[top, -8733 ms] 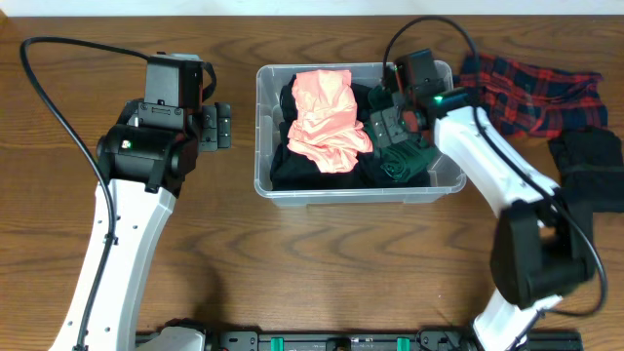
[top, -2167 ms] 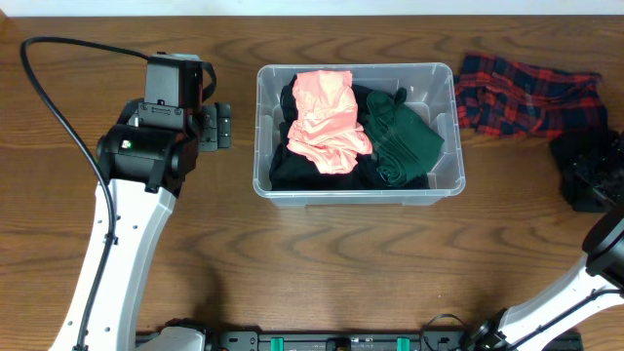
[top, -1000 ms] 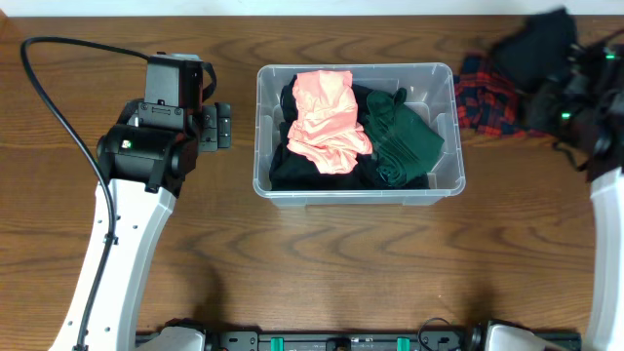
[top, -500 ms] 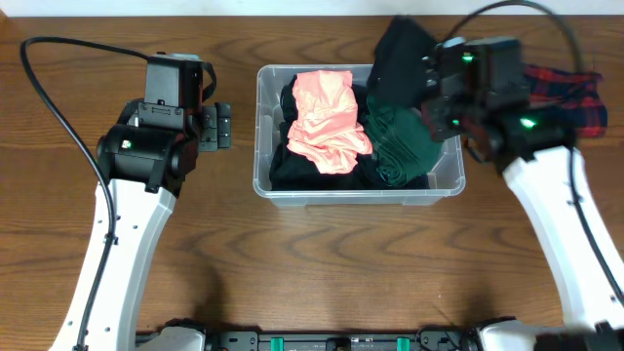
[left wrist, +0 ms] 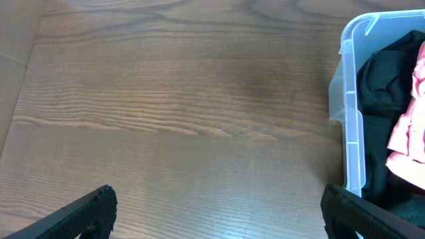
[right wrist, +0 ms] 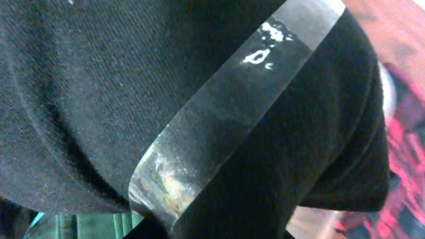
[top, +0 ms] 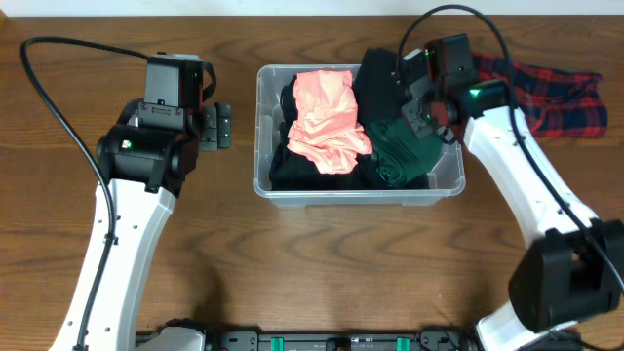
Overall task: Pack container
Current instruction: 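Carry the black garment over the bin's right side, then lower the black garment into the bin's right side and release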
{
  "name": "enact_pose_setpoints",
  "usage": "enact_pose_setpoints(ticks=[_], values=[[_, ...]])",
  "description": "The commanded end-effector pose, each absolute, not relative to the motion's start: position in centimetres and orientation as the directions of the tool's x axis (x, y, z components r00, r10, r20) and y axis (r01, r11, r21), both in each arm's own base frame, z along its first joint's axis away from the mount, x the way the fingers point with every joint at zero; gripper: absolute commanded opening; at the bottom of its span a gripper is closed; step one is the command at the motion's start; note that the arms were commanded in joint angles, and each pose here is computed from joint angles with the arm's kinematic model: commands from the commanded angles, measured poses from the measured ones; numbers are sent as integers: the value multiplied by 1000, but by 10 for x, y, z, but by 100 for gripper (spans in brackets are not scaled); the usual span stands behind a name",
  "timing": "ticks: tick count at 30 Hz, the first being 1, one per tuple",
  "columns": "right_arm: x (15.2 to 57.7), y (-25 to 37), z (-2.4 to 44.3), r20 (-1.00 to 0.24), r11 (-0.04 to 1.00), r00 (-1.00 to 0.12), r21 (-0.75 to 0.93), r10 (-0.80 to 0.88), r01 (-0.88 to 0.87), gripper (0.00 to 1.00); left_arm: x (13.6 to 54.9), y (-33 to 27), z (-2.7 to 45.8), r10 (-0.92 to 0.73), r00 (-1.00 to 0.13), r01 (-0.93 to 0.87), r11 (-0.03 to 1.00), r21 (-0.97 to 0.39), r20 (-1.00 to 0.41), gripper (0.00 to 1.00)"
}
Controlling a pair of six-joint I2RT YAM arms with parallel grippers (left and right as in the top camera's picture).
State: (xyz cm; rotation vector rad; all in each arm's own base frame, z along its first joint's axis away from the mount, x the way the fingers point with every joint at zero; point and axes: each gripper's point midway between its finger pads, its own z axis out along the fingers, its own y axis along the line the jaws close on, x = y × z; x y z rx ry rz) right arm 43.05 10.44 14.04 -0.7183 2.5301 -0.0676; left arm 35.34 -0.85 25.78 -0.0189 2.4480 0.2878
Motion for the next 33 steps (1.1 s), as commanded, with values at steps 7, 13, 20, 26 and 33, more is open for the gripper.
enact_pose_setpoints(ticks=[7,13,20,26,33], values=[[444,116,105,-414,786,-678,-193,-608,-587,32,354,-5,265,64,-771,-95,972,213,-634,98],[439,106,117,-395,790,-687,-236,-609,-565,56,354,-5,265,64,-771,-95,972,213,-634,98],[428,105,177,-500,828,-665,-253,-555,-501,73,354,-5,265,64,-771,-95,972,213,-634,98],[419,118,225,-614,848,-602,-239,-510,-474,84,354,-5,265,64,-771,-95,972,213,-634,98],[438,140,235,-719,896,-584,-121,-375,-426,41,354,-5,265,64,-771,-95,972,213,-634,98]])
